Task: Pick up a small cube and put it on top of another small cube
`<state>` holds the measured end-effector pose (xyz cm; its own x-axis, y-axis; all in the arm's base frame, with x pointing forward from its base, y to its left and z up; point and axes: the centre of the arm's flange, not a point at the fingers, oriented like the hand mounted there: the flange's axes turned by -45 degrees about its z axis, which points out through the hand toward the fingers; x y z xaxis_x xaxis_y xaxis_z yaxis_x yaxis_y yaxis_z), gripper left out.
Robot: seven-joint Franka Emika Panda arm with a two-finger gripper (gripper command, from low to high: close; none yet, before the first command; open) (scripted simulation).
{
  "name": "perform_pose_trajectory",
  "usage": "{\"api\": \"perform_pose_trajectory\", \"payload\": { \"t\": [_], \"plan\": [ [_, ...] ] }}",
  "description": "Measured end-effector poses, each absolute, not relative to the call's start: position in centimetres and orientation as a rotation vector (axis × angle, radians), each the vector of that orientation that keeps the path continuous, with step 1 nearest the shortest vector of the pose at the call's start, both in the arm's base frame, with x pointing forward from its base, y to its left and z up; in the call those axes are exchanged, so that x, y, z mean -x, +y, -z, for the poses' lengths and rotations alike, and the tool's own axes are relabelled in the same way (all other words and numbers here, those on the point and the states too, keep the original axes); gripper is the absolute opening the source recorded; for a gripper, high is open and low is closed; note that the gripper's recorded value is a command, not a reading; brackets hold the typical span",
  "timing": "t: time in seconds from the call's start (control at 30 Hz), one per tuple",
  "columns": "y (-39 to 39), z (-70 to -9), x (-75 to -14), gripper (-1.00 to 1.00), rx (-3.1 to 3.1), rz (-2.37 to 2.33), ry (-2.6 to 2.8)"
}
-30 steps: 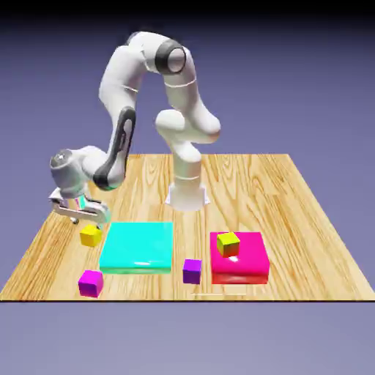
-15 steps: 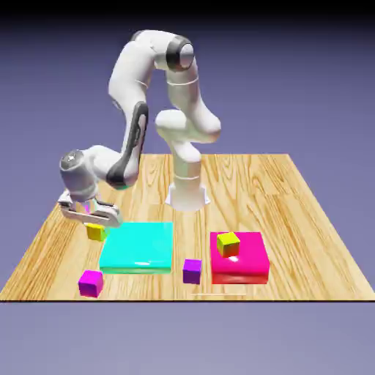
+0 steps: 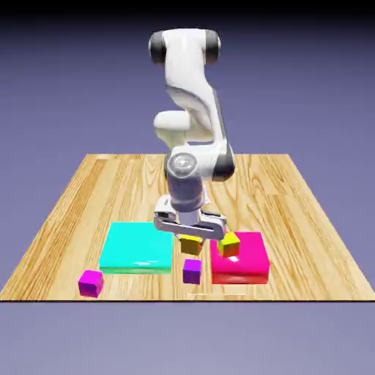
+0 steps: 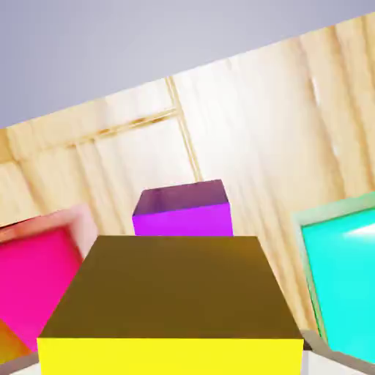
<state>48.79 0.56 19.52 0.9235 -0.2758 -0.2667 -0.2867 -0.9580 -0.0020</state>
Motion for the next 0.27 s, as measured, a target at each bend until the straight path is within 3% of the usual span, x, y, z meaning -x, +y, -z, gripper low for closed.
{"api": "perform_pose_trajectory", "payload": {
  "t": [0.03,0.07,0.13,0.27],
  "plan": [
    [0.7,-17.9,-48.4,-1.0,3.041,-0.413,0.445],
    [0.7,-17.8,-48.4,1.0,3.041,-0.413,0.445],
    [0.7,-17.8,-48.4,1.0,3.043,-0.413,0.444],
    [0.3,-24.5,-49.6,1.0,3.043,-0.413,0.444]
  ]
}}
